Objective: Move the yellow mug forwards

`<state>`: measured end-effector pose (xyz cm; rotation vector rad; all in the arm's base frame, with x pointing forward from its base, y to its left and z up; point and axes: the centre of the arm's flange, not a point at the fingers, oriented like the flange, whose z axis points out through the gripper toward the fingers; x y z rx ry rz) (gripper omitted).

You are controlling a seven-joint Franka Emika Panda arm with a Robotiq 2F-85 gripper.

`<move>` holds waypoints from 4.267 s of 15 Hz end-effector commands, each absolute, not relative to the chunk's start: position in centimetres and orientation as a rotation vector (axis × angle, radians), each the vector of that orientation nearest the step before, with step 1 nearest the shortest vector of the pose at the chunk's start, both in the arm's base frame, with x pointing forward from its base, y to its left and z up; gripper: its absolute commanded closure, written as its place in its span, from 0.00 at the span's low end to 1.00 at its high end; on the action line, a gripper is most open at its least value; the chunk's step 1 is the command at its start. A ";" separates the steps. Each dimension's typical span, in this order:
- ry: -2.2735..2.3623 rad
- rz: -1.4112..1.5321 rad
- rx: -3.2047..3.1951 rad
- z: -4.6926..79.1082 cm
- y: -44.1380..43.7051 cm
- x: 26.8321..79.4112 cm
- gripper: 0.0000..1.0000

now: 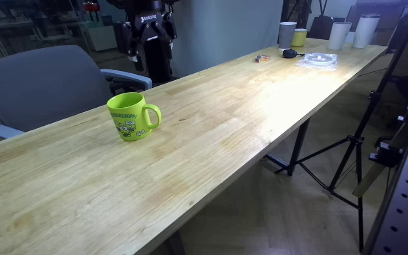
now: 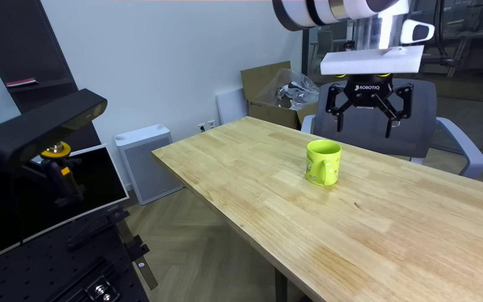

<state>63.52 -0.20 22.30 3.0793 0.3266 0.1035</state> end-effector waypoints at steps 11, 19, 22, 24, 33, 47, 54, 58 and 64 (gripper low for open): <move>0.391 0.101 3.086 20.3 3.2 66.9 0.00; 0.412 0.099 3.086 17.3 3.9 68.4 0.00; 0.420 0.098 3.086 16.6 4.3 68.8 0.00; 0.424 0.093 3.086 16.1 4.4 68.8 0.00; 0.401 0.067 3.093 14.5 3.4 68.7 0.00; 0.325 0.034 3.088 14.2 1.2 68.5 0.99; 0.283 0.027 3.086 15.0 -0.3 68.8 0.98; 0.274 0.028 3.075 16.4 -0.4 69.6 0.98; 0.281 0.066 3.067 19.2 0.3 71.0 0.98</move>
